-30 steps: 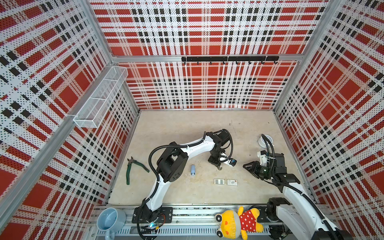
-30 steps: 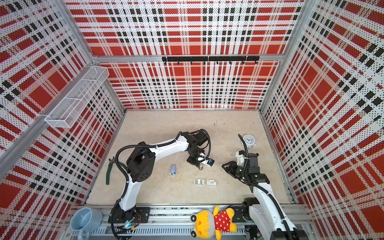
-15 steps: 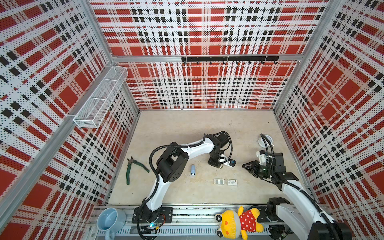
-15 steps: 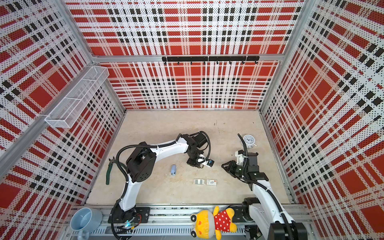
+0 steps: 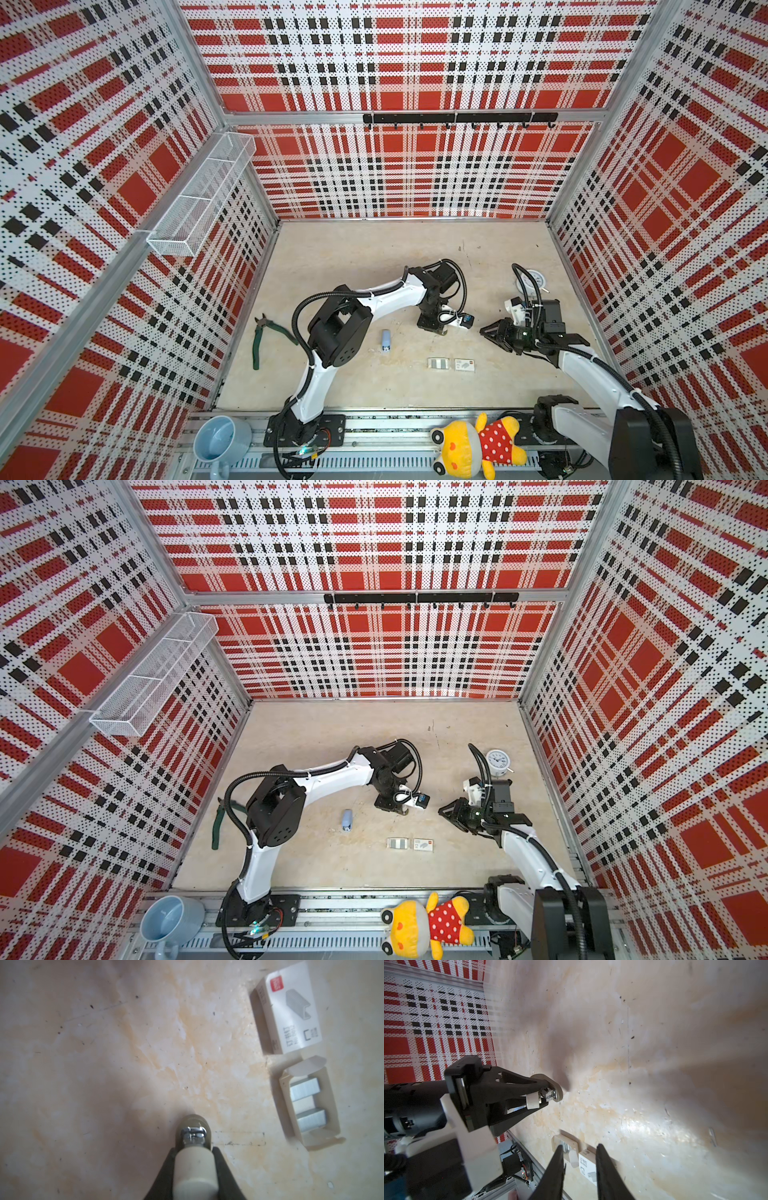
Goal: Load the staples into the stapler
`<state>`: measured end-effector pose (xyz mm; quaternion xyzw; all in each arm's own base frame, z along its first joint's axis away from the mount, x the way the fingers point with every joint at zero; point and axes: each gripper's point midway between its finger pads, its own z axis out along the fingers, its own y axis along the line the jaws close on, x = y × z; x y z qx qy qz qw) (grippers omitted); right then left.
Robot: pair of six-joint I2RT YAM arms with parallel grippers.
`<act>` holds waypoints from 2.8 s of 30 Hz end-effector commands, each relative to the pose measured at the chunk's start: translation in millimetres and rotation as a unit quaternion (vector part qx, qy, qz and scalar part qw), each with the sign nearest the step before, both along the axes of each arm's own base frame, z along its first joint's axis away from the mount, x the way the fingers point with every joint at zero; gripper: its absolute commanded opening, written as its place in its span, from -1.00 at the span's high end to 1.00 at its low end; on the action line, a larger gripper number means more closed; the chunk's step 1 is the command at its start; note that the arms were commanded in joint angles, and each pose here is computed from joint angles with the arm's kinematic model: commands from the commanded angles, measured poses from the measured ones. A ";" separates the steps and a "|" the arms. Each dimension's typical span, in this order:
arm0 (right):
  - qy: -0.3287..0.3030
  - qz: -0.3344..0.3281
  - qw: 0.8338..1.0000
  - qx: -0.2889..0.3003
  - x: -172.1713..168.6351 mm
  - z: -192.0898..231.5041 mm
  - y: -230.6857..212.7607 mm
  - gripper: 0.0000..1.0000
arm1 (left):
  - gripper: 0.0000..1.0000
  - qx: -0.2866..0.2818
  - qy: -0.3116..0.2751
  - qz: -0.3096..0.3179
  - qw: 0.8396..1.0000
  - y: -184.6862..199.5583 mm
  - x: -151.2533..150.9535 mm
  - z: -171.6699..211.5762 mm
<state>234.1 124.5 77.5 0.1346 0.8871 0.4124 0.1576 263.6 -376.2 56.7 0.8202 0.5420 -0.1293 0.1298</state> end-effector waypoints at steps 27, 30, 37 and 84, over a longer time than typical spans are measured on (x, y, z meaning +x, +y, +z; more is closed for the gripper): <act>-0.052 0.091 0.991 0.089 21.2 22.1 55.6 0.50 | 0.67 -0.132 0.069 0.062 0.987 -37.9 -14.2 100.8; -0.054 0.094 0.989 0.100 19.5 23.0 57.8 0.55 | 0.69 -0.135 0.072 0.062 0.986 -39.3 -15.6 102.8; -0.047 0.093 0.988 0.112 15.5 16.4 59.7 0.63 | 0.72 -0.160 0.082 0.080 0.980 -44.8 -9.1 118.9; -0.264 0.091 0.959 0.053 8.7 108.5 50.6 0.11 | 0.70 -0.267 0.369 0.153 0.877 -44.5 11.9 166.4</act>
